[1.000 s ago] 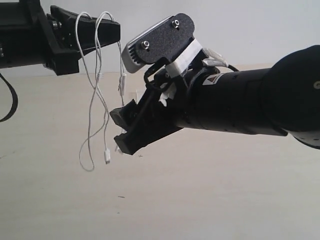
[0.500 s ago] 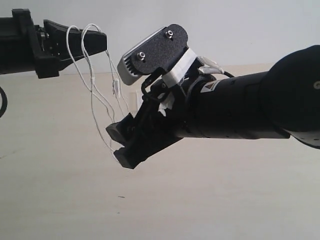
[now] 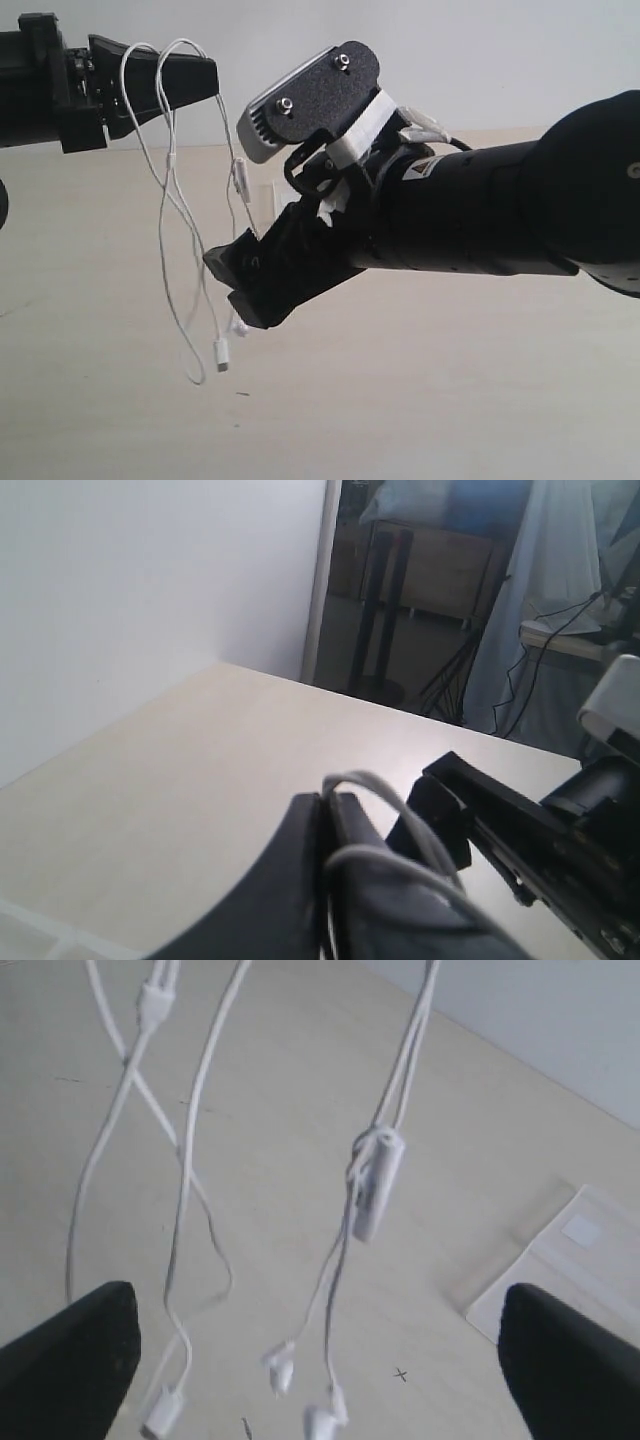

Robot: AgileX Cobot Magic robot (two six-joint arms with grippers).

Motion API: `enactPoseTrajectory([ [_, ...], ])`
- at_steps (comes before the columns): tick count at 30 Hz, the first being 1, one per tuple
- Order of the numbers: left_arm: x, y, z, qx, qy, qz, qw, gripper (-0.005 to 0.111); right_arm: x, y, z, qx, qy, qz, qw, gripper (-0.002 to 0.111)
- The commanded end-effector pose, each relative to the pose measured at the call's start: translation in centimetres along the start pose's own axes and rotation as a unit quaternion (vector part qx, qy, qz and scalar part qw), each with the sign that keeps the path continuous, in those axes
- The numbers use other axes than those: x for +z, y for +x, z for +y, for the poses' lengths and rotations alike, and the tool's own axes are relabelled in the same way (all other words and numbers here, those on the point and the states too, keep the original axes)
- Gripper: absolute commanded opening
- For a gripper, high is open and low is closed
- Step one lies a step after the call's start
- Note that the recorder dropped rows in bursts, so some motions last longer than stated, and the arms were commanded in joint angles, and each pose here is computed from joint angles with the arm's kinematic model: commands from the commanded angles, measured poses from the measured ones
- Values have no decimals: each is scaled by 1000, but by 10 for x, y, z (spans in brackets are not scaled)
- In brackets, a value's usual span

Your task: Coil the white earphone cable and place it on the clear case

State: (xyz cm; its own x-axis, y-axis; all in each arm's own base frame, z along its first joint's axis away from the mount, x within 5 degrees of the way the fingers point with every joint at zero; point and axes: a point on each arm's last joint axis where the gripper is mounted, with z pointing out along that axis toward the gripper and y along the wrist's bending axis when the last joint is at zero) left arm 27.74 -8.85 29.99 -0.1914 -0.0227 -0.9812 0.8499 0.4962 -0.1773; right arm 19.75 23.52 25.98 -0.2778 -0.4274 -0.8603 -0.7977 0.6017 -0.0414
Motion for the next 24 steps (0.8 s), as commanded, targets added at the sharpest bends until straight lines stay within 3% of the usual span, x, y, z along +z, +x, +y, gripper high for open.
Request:
enactPoseTrajectory([
  [1,4,-4,-6,-1,23,-16,1000,0,0,-3,0,-7,4,-7,1000,92],
  [6,11,-3,-12,1,28,-10,1000,0,0,-2,0,-7,3,-6,1000,92],
  [10,17,0,-11,14,0,7,1000,0,0,-2,1,4,0,-4,1000,92],
  [14,17,-2,-5,3,-35,-5,999,0,0,-1,2,8,-5,0,1000,92],
  [24,17,-8,-1,6,-58,-38,998,0,0,-2,1,30,-2,-4,1000,92],
])
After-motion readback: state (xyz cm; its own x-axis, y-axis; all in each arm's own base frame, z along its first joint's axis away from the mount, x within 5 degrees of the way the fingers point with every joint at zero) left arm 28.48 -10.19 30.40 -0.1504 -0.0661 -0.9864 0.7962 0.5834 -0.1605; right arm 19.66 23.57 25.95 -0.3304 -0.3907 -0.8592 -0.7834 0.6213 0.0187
